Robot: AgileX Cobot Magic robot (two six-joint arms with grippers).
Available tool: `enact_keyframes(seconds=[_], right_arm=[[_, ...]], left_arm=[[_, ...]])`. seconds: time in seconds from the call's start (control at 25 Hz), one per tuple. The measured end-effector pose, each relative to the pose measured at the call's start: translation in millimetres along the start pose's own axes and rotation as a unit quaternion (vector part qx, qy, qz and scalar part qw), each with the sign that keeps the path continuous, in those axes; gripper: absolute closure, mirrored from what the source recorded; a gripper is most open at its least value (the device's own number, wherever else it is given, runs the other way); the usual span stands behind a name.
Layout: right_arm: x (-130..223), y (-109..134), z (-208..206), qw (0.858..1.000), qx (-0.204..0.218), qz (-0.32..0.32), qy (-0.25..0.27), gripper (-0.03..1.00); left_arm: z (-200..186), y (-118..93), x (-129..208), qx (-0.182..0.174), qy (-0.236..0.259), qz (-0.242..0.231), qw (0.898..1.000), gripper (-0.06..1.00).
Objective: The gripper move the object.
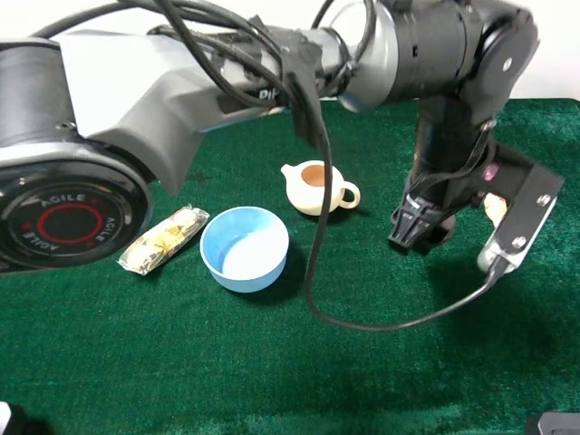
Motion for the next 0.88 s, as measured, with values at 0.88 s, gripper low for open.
enact_keyframes(seconds=[0.88], right_arm=[[0.0, 0.0, 0.0, 1.0, 0.0, 0.0, 0.0, 0.27]], left_arm=[[54.1, -18.0, 15.3, -0.003, 0.006, -0.007, 1.0, 0.33]])
Point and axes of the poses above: a point on each arm's last joint axis where the gripper is mounted, z pointing out along that axis toward the gripper, y along the wrist's bending axis when the last joint is at zero, x = y × z, the point moved 1 cm from there along z, pointing out along that axis toward the gripper, and after that the axes turned 6 degrees about -z, right-handed, at the moved point
